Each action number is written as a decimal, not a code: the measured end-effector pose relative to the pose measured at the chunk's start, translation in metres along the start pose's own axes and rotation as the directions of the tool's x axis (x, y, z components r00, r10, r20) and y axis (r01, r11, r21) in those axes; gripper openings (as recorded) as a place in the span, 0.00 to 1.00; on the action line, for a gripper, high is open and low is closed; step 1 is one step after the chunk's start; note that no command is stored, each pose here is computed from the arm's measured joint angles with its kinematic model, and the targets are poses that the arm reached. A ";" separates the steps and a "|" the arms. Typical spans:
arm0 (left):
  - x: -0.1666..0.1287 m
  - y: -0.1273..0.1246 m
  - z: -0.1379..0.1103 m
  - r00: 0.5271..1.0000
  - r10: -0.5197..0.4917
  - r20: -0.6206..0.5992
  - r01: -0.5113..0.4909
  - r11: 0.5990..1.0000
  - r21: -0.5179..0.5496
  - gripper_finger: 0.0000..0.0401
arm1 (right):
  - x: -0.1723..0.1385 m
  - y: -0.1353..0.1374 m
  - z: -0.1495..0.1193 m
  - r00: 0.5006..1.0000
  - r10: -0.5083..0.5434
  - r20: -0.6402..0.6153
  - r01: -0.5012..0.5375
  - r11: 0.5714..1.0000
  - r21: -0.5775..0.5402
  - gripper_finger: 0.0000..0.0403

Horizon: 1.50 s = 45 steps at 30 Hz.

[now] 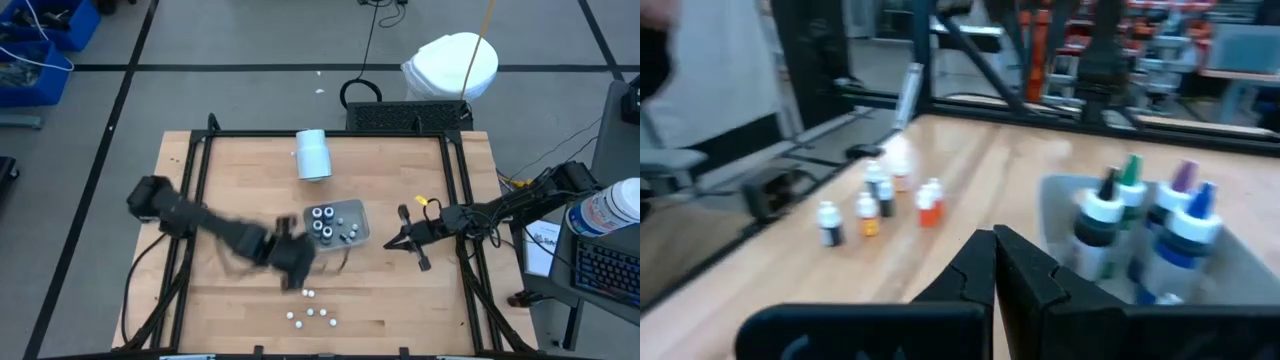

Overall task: Pick & Place food coloring
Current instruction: Put the purple food coloring bottle into the gray bin

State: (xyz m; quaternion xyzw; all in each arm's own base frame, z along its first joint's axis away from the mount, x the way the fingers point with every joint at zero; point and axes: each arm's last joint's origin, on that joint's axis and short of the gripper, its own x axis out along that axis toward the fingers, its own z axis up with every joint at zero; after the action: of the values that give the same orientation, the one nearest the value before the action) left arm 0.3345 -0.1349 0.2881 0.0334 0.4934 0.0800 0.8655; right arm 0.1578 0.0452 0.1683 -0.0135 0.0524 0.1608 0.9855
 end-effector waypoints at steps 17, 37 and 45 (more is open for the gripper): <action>0.004 -0.126 -0.130 0.890 -0.077 0.450 0.051 0.996 0.069 0.03 | 0.000 0.028 0.011 0.998 -0.025 0.066 0.028 0.998 -0.047 0.00; 0.045 -0.075 -0.136 0.912 -0.089 0.401 0.016 0.983 0.181 0.02 | 0.155 0.134 0.036 0.945 -0.182 -0.273 0.106 0.956 -0.272 0.00; 0.031 -0.091 -0.148 0.882 -0.078 0.464 -0.060 0.960 0.274 0.04 | 0.192 0.155 0.011 0.942 -0.165 -0.291 0.096 0.967 -0.237 0.09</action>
State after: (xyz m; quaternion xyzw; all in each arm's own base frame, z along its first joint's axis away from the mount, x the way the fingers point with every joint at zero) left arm 0.2321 -0.2221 0.1732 0.1718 0.2752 -0.0053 0.9459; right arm 0.2903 0.2536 0.1569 -0.1507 0.1865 0.0954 0.9661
